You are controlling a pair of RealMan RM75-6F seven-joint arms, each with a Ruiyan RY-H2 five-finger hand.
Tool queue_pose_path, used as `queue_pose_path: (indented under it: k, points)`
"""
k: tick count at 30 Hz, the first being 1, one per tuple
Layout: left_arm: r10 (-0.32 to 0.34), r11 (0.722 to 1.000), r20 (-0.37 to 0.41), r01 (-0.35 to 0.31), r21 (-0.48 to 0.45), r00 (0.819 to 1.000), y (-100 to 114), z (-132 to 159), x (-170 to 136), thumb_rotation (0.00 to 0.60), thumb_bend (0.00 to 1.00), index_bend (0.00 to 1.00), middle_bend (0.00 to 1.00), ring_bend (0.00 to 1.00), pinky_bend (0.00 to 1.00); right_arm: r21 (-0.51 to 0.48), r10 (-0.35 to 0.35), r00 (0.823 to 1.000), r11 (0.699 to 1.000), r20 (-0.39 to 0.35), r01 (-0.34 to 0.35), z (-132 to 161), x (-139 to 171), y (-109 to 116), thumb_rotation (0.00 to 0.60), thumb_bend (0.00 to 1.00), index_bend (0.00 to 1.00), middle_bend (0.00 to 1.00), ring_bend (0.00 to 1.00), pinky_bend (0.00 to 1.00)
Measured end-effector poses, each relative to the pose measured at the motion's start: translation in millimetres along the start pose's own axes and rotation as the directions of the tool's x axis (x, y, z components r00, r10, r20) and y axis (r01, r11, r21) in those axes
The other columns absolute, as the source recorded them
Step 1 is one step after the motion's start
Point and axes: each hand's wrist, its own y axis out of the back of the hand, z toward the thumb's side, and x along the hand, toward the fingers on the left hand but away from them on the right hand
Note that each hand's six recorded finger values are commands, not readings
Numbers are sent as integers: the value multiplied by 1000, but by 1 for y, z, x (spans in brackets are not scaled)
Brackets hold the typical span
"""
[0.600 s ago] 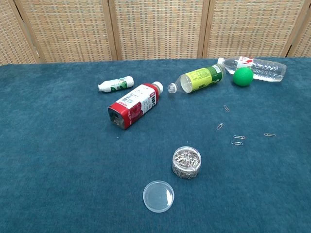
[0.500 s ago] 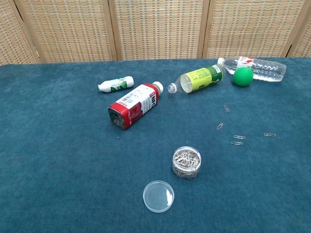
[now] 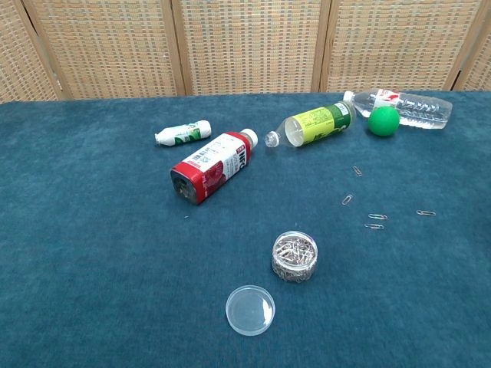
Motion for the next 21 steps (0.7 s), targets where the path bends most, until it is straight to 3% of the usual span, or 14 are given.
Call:
queue_pose_path:
  k: [5, 9, 14, 21]
  points:
    - [-5, 1000, -22, 5, 10, 1000, -4, -2, 4, 600, 0, 0, 0, 0, 0, -46, 131, 991, 991, 22, -130, 4, -48, -31, 600, 219, 388, 0, 0, 0]
    - [-14, 1000, -32, 14, 13, 999, -8, -4, 7, 600, 0, 0, 0, 0, 0, -104, 188, 979, 978, 73, -180, 8, -79, -53, 600, 283, 405, 0, 0, 0]
    - [-26, 999, -40, 27, 21, 999, -12, -5, 11, 600, 0, 0, 0, 0, 0, -136, 244, 965, 964, 101, -229, 23, -112, -80, 600, 302, 426, 0, 0, 0]
    - [-36, 999, -40, 37, 31, 999, -15, -4, 13, 600, 0, 0, 0, 0, 0, -132, 289, 953, 952, 91, -276, 43, -122, -102, 600, 302, 443, 0, 0, 0]
